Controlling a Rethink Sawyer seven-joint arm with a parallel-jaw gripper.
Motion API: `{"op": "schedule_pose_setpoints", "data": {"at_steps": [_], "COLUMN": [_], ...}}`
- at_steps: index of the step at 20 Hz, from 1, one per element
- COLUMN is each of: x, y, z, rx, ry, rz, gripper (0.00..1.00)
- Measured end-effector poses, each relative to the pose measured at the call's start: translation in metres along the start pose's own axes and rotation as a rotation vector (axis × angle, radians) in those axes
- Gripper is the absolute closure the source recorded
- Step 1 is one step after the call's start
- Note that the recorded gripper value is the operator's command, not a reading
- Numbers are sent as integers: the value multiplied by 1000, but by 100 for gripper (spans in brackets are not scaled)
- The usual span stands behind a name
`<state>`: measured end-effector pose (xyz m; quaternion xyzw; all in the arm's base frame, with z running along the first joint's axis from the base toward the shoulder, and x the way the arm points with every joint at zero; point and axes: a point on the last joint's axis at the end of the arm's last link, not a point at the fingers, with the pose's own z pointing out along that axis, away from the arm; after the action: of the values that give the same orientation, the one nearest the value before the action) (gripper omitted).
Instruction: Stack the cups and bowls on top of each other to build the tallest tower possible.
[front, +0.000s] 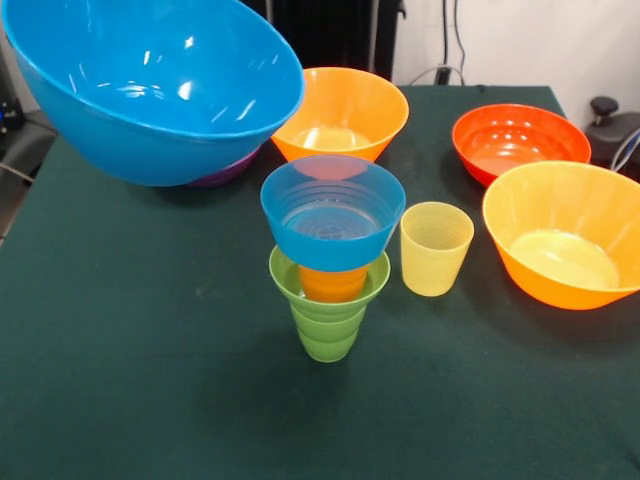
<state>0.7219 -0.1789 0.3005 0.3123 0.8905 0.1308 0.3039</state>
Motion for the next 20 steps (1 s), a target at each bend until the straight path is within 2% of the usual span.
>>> {"op": "schedule_pose_setpoints", "data": {"at_steps": [12, 20], "x": [0, 13], "y": [24, 43], "z": [-1, 5], "rx": [-47, -75], "ry": [10, 0], "rz": [31, 25], "gripper": [100, 100]}}
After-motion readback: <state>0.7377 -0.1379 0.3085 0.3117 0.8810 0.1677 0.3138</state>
